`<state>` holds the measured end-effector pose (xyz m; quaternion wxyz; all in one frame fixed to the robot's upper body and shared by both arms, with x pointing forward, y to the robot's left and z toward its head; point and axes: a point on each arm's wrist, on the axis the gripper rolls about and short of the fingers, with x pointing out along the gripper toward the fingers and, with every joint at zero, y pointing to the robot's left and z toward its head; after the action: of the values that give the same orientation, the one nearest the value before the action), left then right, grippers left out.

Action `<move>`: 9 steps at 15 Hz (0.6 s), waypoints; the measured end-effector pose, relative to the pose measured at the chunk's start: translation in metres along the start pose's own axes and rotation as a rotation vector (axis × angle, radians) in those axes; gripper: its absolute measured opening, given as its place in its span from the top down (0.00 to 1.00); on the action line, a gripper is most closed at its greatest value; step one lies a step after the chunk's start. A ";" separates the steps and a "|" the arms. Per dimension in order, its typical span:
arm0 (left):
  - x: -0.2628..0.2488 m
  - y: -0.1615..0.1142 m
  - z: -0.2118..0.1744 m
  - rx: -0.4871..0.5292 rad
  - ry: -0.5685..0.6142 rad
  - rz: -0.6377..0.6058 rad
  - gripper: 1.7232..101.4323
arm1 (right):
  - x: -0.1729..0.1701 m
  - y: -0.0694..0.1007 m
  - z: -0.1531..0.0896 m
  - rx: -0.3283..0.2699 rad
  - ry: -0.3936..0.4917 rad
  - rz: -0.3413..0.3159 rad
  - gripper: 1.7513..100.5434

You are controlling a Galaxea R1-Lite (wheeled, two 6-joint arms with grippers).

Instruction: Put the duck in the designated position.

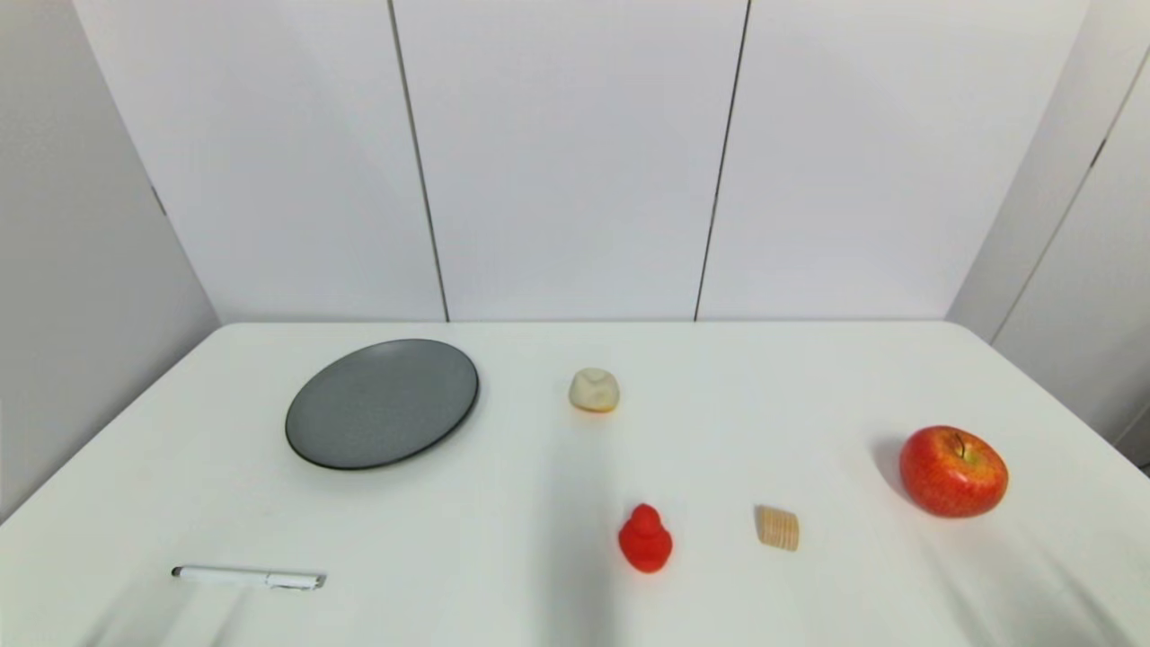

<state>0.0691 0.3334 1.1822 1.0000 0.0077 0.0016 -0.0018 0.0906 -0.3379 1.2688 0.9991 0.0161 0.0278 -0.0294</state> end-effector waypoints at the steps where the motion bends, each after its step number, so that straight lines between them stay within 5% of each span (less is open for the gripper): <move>1: 0.000 0.000 0.000 0.000 0.000 -0.001 0.04 | 0.004 0.001 0.014 0.000 -0.001 0.000 0.03; 9: 0.000 0.000 0.000 0.000 0.000 -0.001 0.04 | 0.057 0.015 0.119 -0.002 -0.032 0.117 0.03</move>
<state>0.0691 0.3334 1.1822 1.0000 0.0079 0.0016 -0.0021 0.1545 -0.3298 1.3848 0.9994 0.0159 0.0108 0.0289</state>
